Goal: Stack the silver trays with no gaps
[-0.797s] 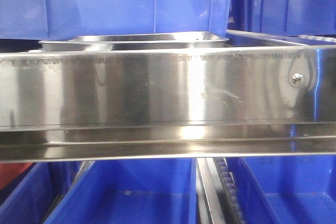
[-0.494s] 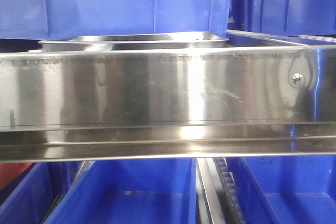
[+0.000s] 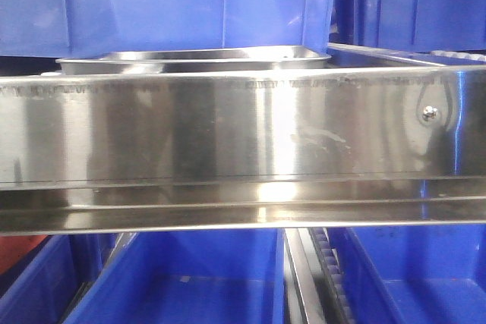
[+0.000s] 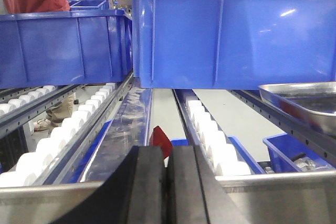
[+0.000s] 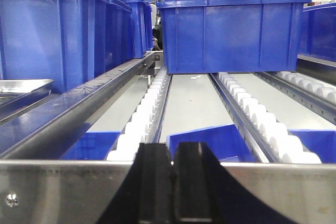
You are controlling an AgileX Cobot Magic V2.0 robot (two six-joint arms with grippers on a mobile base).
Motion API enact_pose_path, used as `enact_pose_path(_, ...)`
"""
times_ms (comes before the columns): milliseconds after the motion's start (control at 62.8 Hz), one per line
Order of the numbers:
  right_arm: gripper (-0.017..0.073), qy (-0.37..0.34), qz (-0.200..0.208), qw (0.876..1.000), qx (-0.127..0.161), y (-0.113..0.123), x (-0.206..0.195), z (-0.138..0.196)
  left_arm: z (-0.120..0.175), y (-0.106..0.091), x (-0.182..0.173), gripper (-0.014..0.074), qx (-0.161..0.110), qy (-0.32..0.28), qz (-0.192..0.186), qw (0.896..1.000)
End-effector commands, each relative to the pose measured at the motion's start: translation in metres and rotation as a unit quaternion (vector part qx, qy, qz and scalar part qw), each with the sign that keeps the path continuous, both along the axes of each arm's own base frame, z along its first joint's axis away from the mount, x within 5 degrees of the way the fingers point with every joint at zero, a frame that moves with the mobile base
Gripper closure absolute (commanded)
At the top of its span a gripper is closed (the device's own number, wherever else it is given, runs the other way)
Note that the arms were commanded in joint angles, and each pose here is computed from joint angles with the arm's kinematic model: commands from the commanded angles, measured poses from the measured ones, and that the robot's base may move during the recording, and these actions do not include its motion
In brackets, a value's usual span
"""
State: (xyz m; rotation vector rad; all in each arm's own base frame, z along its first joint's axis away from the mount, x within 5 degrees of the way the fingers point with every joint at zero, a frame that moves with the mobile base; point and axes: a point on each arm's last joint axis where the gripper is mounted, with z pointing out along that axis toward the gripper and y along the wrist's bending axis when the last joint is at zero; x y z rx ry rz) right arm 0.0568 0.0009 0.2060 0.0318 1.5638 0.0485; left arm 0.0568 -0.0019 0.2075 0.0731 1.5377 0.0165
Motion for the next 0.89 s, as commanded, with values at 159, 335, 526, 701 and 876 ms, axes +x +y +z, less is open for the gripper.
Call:
enact_pose_path(159, 0.0631, -0.055, -0.009, 0.998, -0.002, -0.001, -0.001, 0.010, 0.004, 0.000, -0.001, 0.0589, -0.001, -0.020, 0.000, 1.000)
enact_pose_path(335, 0.0631, -0.137, -0.018, 0.990, -0.001, -0.003, -0.004, 0.025, 0.018, -0.001, -0.003, 0.0589, -0.004, -0.097, -0.007, 0.995)
enact_pose_path(526, 0.0631, -0.147, -0.017, 0.989, -0.001, -0.003, -0.007, 0.037, 0.035, -0.001, -0.007, 0.0589, -0.019, -0.146, -0.011, 0.989)
enact_pose_path(701, 0.0631, -0.082, 0.007, 0.996, 0.019, 0.001, -0.016, 0.066, 0.065, 0.001, -0.016, 0.0589, -0.032, -0.080, -0.001, 0.996)
enact_pose_path(876, 0.0631, -0.093, 0.037, 0.989, 0.113, 0.005, -0.024, 0.084, 0.092, 0.001, -0.028, 0.0589, -0.048, -0.093, -0.004, 0.994)
